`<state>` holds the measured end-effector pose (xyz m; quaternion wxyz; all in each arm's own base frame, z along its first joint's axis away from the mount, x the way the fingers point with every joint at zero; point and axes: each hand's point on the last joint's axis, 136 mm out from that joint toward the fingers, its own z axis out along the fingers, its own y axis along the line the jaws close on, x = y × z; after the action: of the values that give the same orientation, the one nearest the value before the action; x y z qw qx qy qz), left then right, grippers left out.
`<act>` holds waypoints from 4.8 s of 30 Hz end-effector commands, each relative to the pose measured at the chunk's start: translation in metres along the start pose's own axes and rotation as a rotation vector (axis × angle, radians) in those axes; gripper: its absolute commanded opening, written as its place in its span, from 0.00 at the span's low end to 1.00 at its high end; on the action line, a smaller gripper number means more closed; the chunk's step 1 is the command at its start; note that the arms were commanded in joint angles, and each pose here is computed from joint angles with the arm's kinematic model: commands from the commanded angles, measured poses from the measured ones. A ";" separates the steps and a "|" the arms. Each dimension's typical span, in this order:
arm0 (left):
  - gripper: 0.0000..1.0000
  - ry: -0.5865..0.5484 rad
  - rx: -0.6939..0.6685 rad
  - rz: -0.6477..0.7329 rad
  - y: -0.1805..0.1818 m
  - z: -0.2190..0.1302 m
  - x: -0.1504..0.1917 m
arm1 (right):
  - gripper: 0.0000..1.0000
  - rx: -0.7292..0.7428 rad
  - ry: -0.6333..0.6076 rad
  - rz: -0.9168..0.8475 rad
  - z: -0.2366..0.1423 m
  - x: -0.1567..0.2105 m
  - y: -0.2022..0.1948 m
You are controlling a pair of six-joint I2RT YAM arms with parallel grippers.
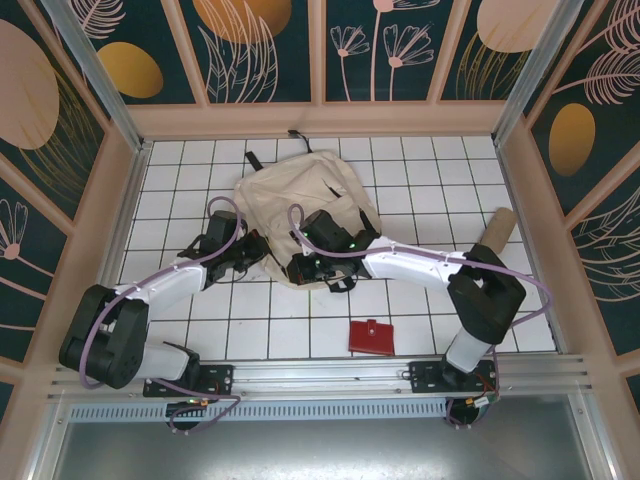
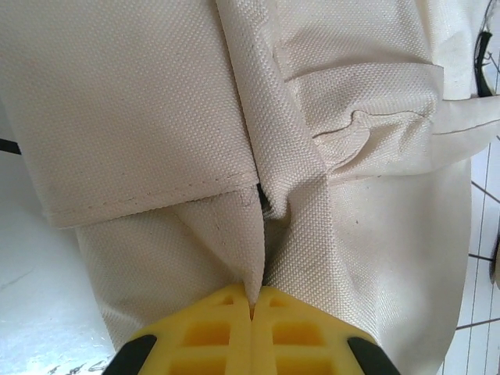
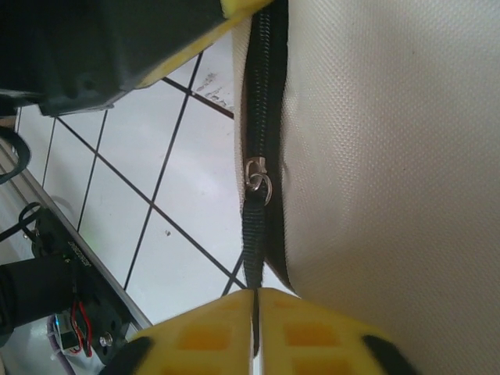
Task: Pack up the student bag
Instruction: Zip the student bag at the top-center of the table.
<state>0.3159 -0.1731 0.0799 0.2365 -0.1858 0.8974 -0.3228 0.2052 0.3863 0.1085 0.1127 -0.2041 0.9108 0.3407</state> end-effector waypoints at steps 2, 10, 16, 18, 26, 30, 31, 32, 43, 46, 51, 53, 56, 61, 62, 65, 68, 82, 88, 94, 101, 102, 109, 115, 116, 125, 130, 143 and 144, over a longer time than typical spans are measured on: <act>0.00 -0.040 0.068 0.028 -0.016 -0.005 -0.009 | 0.27 -0.026 0.014 -0.002 0.008 -0.007 0.012; 0.00 -0.034 0.072 0.033 -0.016 -0.005 -0.008 | 0.25 -0.036 0.021 -0.002 0.019 -0.015 0.015; 0.00 -0.047 0.056 0.040 -0.013 -0.007 -0.009 | 0.15 -0.027 0.009 0.004 0.013 -0.015 0.014; 0.00 -0.054 0.052 0.042 -0.013 -0.008 -0.010 | 0.15 -0.027 0.011 0.007 0.011 -0.013 0.014; 0.00 -0.093 0.008 0.042 -0.006 -0.010 -0.016 | 0.00 0.001 0.027 0.018 0.006 -0.008 0.010; 0.00 -0.127 -0.046 0.052 0.004 -0.008 -0.023 | 0.00 0.016 0.043 0.028 -0.002 0.001 0.006; 0.00 -0.140 -0.064 0.054 0.007 -0.007 -0.026 | 0.00 0.018 0.053 0.029 -0.003 0.004 0.006; 0.00 -0.150 -0.079 0.054 0.010 -0.006 -0.028 | 0.00 0.020 0.062 0.029 -0.005 0.007 0.006; 0.00 -0.231 -0.130 0.062 0.013 -0.006 -0.047 | 0.00 0.116 0.118 0.043 -0.028 0.030 -0.011; 0.00 -0.236 -0.145 0.064 0.015 -0.006 -0.049 | 0.00 0.170 0.124 0.040 -0.034 0.036 -0.021; 0.00 -0.247 -0.160 0.065 0.014 -0.005 -0.053 | 0.00 0.290 0.113 0.034 -0.042 0.038 -0.042; 0.00 -0.255 -0.165 0.063 0.014 -0.005 -0.056 | 0.00 0.322 0.107 0.031 -0.044 0.037 -0.048; 0.00 -0.267 -0.176 0.065 0.015 -0.006 -0.059 | 0.00 0.335 0.093 0.023 -0.048 0.033 -0.048; 0.00 -0.246 -0.117 0.089 0.004 -0.006 -0.056 | 0.00 0.167 0.055 -0.015 -0.048 0.020 -0.012; 0.00 -0.239 -0.100 0.093 0.000 -0.007 -0.054 | 0.00 0.121 0.048 -0.023 -0.047 0.016 -0.002; 0.10 -0.237 -0.076 0.096 -0.006 -0.018 -0.051 | 0.00 0.038 0.034 -0.037 -0.037 0.004 0.015; 0.30 -0.230 -0.073 0.084 -0.005 -0.030 -0.045 | 0.00 -0.004 0.023 -0.057 -0.027 -0.008 0.026; 0.50 -0.059 0.153 -0.105 -0.020 -0.049 0.013 | 0.00 -0.051 -0.008 -0.128 -0.019 -0.032 0.047; 0.48 -0.037 0.198 -0.111 -0.035 -0.045 0.013 | 0.00 -0.045 -0.037 -0.173 -0.015 -0.049 0.051; 0.37 -0.019 0.194 -0.178 -0.027 -0.039 0.018 | 0.00 -0.047 -0.053 -0.177 -0.007 -0.063 0.047; 0.03 -0.128 0.062 -0.113 -0.007 -0.028 -0.005 | 0.00 -0.019 -0.056 -0.167 -0.003 -0.070 0.033; 0.02 -0.144 0.040 -0.105 -0.004 -0.026 -0.011 | 0.00 -0.014 -0.060 -0.166 -0.004 -0.073 0.031; 0.00 -0.273 -0.023 -0.057 0.003 -0.019 -0.062 | 0.00 0.003 -0.086 -0.188 -0.007 -0.111 0.034; 0.00 -0.316 -0.019 -0.030 -0.005 -0.022 -0.089 | 0.00 -0.023 -0.082 -0.183 0.011 -0.126 0.040; 0.02 -0.324 -0.028 -0.031 -0.003 -0.025 -0.091 | 0.00 -0.025 -0.083 -0.178 0.013 -0.129 0.042; 0.45 -0.215 -0.048 -0.067 0.013 -0.056 -0.045 | 0.00 -0.040 -0.011 -0.101 0.003 -0.087 0.034; 0.55 -0.095 0.027 -0.099 0.007 -0.062 -0.014 | 0.00 -0.071 0.057 -0.068 -0.001 -0.057 0.033; 0.51 0.015 0.085 -0.145 0.001 -0.039 0.010 | 0.00 -0.169 0.153 -0.069 0.011 -0.020 0.047; 0.50 0.024 0.087 -0.148 0.001 -0.037 0.012 | 0.00 -0.167 0.152 -0.067 0.012 -0.020 0.046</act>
<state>0.2884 -0.1495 0.1036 0.2241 -0.2431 0.8720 -0.3609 0.2131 0.4307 0.1220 0.0412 -0.2625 0.8872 0.3772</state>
